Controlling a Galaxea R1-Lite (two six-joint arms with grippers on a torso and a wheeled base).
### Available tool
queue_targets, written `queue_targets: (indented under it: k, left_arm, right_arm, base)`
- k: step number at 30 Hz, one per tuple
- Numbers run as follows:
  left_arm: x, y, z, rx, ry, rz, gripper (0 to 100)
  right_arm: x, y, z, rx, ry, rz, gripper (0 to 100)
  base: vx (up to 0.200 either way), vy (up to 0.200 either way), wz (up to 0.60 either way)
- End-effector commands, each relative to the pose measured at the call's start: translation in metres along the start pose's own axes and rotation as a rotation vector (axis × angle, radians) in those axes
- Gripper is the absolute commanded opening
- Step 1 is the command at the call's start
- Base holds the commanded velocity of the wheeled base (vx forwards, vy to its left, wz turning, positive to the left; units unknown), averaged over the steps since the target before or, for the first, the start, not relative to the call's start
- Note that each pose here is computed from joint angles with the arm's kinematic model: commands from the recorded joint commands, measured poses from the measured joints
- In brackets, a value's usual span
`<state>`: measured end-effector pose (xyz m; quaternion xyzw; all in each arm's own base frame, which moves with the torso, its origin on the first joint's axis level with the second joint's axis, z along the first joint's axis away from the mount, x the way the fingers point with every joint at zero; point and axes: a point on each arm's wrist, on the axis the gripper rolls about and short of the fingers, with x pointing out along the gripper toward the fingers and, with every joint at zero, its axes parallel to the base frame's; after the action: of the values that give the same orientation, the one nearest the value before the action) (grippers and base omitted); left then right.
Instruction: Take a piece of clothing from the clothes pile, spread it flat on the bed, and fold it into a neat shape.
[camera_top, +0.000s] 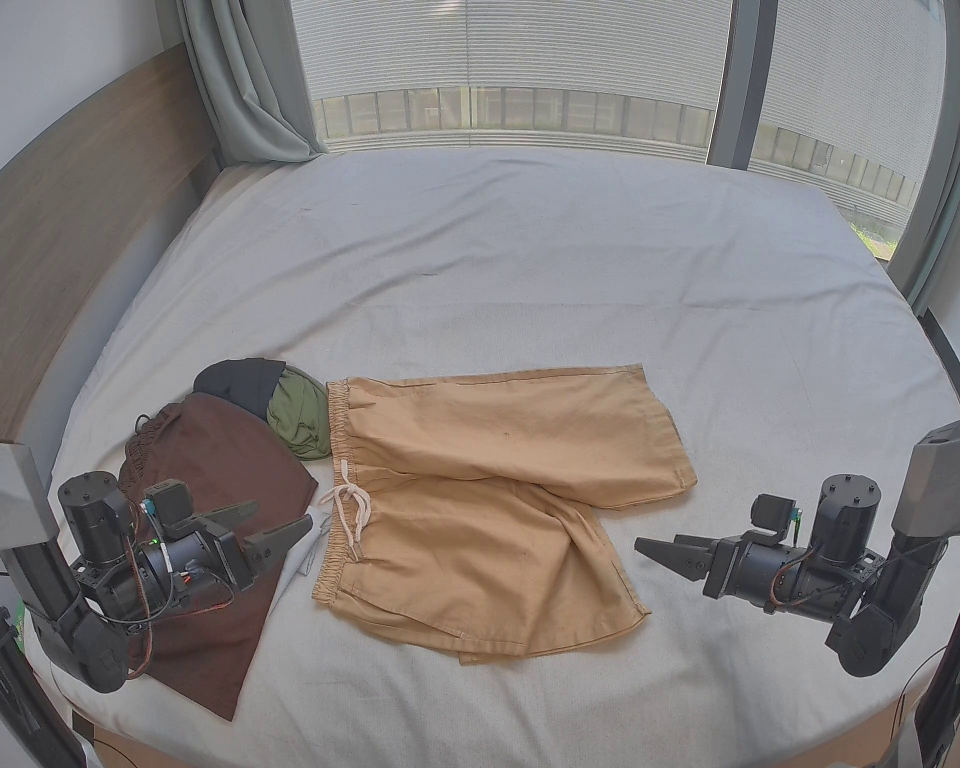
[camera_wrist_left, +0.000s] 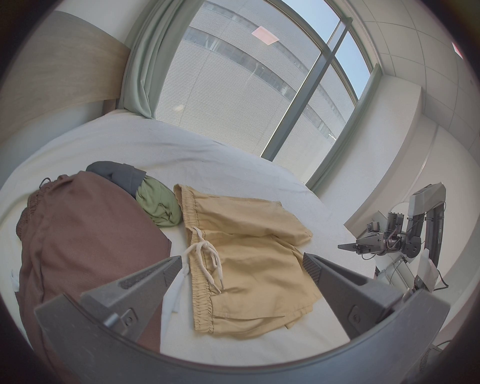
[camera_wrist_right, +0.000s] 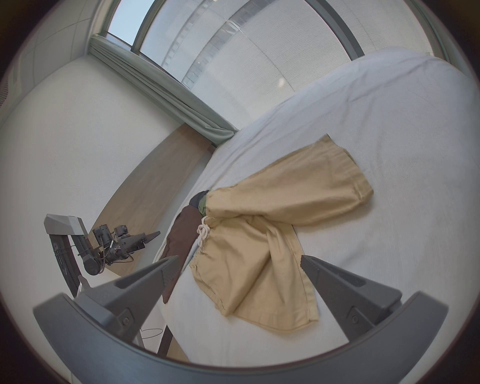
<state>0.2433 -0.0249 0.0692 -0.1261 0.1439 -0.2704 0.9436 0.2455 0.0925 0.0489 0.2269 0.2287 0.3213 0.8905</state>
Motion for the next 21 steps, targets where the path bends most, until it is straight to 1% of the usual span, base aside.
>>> queue_targets:
  k: [1,4,6,7,8,21]
  left_arm:
    - [0.001,0.000,-0.008,-0.014,0.036,-0.014,100]
    - [0.000,-0.001,-0.008,-0.016,0.044,-0.042,100]
    - [0.000,-0.002,-0.009,-0.015,0.046,-0.046,100]
    - [0.000,-0.002,-0.009,-0.015,0.046,-0.046,100]
    - [0.000,-0.002,-0.009,-0.017,0.046,-0.046,100]
    - [-0.001,-0.001,-0.009,-0.017,0.047,-0.045,100]
  right_arm:
    - [0.001,-0.011,-0.017,0.043,0.070,-0.045,100]
    - [0.000,-0.016,-0.026,0.062,0.102,-0.082,100]
    - [0.002,-0.021,-0.031,0.075,0.116,-0.116,100]
    - [0.002,-0.021,-0.031,0.075,0.116,-0.116,100]
    - [0.004,-0.025,-0.037,0.086,0.135,-0.142,100]
    - [0.013,-0.038,-0.057,0.126,0.209,-0.176,100]
  base:
    - [0.000,0.000,0.00]
    - [0.000,0.000,0.00]
    - [0.000,0.000,0.00]
    - [0.000,0.000,0.00]
    - [0.000,0.000,0.00]
    - [0.000,0.000,0.00]
